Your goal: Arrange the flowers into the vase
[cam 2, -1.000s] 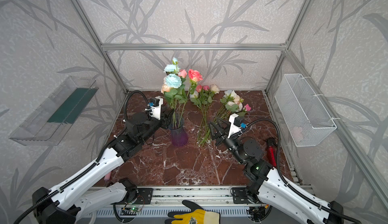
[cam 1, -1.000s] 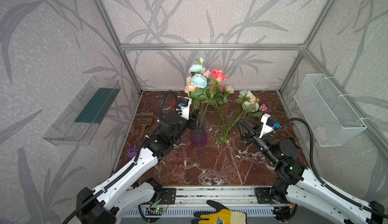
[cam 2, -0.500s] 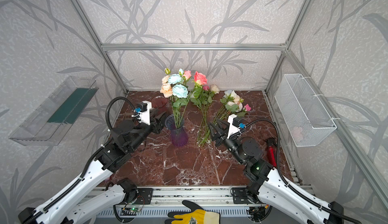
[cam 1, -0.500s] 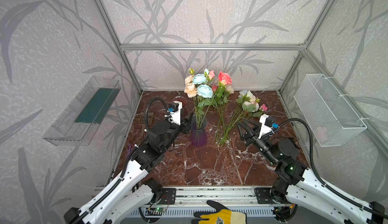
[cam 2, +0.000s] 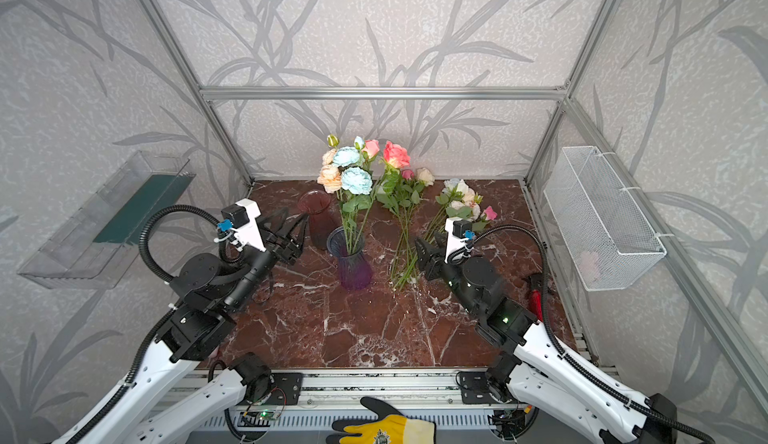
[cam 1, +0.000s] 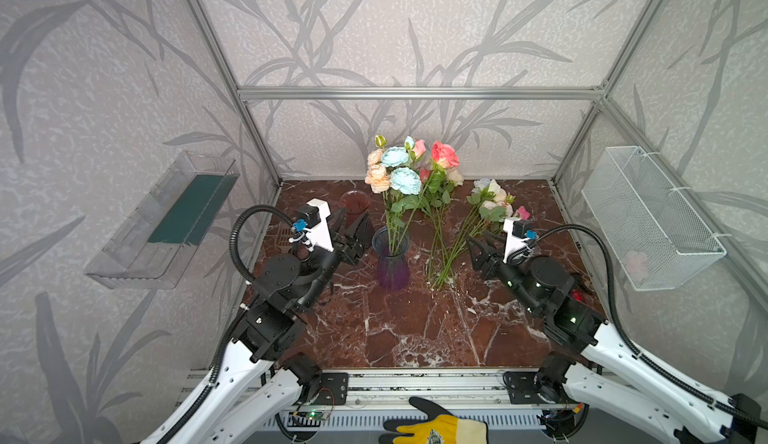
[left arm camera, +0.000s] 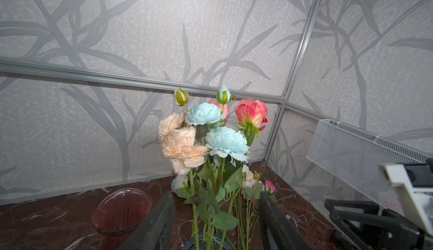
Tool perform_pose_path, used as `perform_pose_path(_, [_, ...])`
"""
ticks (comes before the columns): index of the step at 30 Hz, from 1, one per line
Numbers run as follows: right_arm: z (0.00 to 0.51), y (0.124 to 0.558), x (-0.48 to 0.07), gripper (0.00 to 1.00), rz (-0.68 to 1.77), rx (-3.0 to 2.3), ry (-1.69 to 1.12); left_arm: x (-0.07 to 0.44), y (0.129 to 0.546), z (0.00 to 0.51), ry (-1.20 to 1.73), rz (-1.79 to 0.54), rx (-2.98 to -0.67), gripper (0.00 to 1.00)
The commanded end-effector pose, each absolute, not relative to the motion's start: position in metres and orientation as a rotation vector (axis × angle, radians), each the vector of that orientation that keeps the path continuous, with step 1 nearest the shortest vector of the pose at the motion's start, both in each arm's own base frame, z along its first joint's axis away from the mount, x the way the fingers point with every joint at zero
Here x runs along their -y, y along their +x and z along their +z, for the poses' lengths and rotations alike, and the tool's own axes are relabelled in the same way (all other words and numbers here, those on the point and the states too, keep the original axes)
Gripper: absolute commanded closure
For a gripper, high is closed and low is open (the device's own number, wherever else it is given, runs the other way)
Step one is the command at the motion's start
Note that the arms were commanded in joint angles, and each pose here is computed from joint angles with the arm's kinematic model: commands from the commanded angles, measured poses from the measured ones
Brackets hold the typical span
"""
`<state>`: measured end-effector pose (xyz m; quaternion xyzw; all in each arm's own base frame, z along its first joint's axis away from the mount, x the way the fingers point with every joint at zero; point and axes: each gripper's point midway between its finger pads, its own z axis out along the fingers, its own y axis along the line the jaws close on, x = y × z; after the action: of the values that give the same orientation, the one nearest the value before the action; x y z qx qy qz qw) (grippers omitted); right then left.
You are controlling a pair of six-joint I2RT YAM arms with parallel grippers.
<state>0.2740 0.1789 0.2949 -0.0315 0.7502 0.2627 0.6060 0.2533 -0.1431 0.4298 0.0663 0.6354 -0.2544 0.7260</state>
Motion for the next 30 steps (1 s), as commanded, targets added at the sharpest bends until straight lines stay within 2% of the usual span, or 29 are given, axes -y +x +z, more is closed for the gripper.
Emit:
perform_pose_path(1, [0.269,0.286,-0.171,0.39,0.623,-1.888,-0.008,0.142,0.261,0.456,0.104,-0.56,-1.312,0.38])
perform_pose_path(6, [0.23,0.303,-0.165,0.37,0.622,-2.099,0.028,0.129,0.281,0.423,0.004,-0.453,-1.36,0.33])
perform_pose_path(10, [0.211,0.319,-0.153,0.48,0.465,-2.139,-0.007,0.113,0.286,0.399,-0.093,-0.399,-1.405,0.3])
perform_pose_path(17, [0.196,0.35,-0.142,0.51,0.35,-2.22,0.039,0.108,0.292,0.381,-0.143,-0.372,-1.472,0.3])
perform_pose_path(25, [0.15,0.391,-0.157,0.59,0.398,-2.38,0.016,0.11,0.292,0.379,-0.129,-0.38,-1.487,0.3])
perform_pose_path(30, [0.112,0.411,-0.191,0.64,0.467,-2.558,-0.179,0.116,0.293,0.375,-0.117,-0.404,-1.499,0.3])
